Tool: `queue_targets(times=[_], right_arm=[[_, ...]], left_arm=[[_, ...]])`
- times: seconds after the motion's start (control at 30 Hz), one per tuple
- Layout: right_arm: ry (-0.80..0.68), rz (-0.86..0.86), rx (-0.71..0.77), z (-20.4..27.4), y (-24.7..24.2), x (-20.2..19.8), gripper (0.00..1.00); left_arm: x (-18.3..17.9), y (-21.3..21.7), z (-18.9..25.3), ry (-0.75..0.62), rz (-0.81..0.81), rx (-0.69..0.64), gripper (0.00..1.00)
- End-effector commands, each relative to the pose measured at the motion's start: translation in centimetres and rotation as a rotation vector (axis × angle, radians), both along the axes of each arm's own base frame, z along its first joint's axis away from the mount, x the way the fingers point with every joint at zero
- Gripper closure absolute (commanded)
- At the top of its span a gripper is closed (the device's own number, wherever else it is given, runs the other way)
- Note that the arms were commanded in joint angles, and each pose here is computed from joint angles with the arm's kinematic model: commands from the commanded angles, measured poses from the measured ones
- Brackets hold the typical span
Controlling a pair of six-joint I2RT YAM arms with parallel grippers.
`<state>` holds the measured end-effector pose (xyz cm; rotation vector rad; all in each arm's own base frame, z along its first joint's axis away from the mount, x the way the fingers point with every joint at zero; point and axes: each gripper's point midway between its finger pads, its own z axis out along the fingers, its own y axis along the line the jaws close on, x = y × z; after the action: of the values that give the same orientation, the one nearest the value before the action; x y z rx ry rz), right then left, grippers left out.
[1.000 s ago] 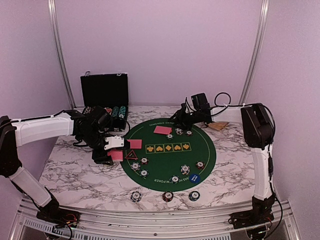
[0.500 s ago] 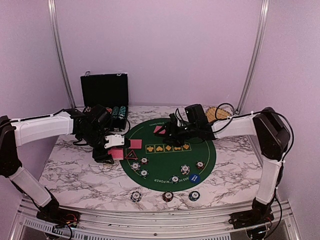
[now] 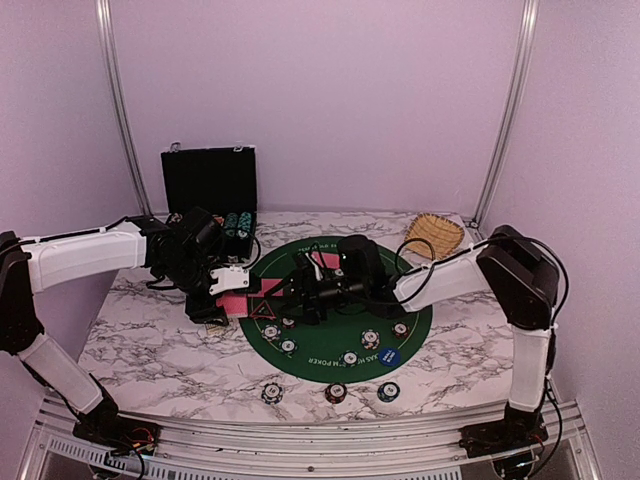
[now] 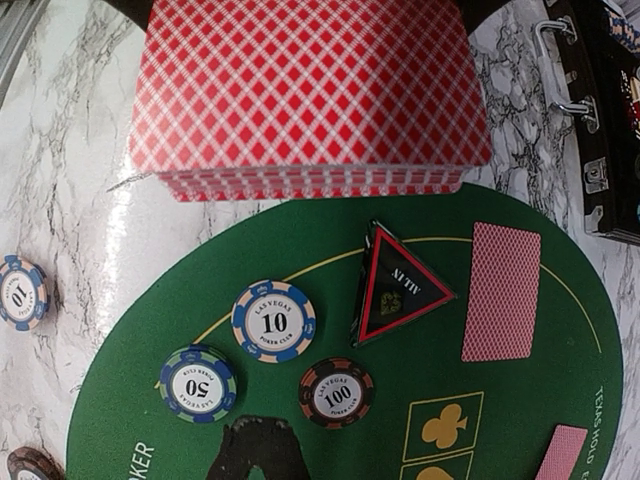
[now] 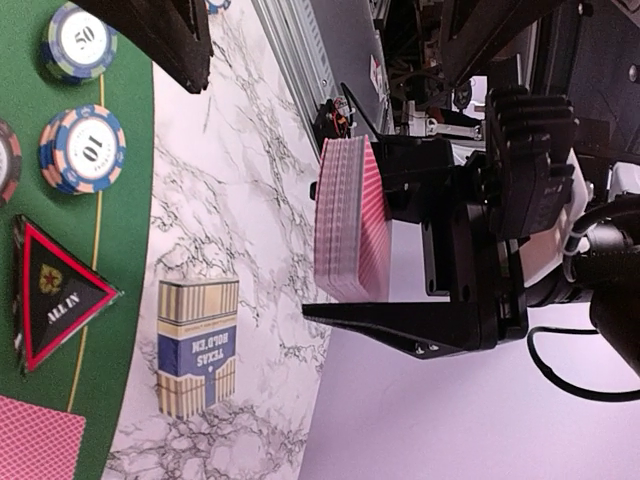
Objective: Distribute texas hold em gaming equipment
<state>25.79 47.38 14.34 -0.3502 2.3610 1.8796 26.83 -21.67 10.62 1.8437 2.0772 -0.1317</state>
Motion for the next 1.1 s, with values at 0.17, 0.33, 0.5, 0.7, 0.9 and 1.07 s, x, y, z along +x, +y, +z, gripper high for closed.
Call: queue_targets(times=[0.17, 0.33, 0.5, 0.7, 0.9, 1.07], right_arm=[[0.016, 0.059, 0.097, 1.0, 3.7, -0.8, 0.23], [0.025, 0.073, 0.107, 1.0, 4.5, -1.0, 0.24], [0.03, 0.082, 0.119, 1.2, 5.2, -0.9, 0.24], [0.051, 0.097, 0.131, 0.9, 6.4, -0.8, 0.24], [0.056, 0.109, 0.149, 1.2, 7.4, -0.6, 0.25], [0.067, 0.116, 0.164, 1.2, 8.3, -0.4, 0.25]], left_arm=[[0.2, -0.8, 2.0, -0.006, 0.012, -0.058, 0.56], [0.2, -0.9, 2.2, -0.008, 0.01, -0.065, 0.56], [0.1, -1.1, 2.5, -0.005, 0.011, -0.08, 0.56], [0.1, -1.4, 2.8, 0.001, 0.014, -0.099, 0.56], [0.0, -1.7, 3.2, 0.001, 0.009, -0.115, 0.57], [0.0, -1.7, 3.1, 0.005, 0.008, -0.113, 0.57]])
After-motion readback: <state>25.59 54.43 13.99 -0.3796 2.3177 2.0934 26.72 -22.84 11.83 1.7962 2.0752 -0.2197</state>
